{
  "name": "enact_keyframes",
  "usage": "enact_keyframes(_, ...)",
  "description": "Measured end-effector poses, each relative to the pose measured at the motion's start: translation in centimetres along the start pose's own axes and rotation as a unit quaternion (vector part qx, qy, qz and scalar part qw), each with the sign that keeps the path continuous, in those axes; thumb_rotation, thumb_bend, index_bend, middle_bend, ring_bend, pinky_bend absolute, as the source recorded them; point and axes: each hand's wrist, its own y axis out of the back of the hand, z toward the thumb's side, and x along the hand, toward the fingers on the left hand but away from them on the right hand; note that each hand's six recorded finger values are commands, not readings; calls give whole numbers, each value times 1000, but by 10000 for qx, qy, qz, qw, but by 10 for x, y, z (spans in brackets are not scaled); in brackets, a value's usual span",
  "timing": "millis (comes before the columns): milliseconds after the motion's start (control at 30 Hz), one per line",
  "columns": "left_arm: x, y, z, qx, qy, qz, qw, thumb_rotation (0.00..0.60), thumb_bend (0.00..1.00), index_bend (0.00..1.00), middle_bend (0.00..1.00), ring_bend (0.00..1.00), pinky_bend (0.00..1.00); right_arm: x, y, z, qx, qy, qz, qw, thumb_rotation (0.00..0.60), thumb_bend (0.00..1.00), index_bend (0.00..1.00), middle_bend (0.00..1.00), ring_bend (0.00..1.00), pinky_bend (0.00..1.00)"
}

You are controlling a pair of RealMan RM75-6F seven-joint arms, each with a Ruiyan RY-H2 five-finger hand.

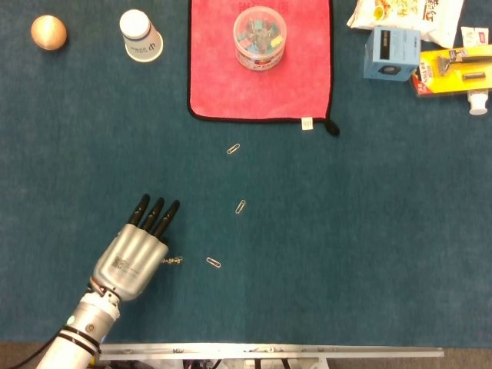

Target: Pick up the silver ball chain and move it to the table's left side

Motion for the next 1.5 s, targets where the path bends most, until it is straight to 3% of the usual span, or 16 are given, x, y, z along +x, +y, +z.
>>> enact_keyframes(667,13,4,6,144,-159,-226,9995,600,347,569,0,0,55,-2,1,-4,-31,-54,15,10000,600,0,78,84,0,0)
enact_keyframes(1500,16,19,24,61,-427,-109,9990,600,348,569,0,0,55,0,5,-5,-85,-39,-30,10000,600,0,77,84,0,0)
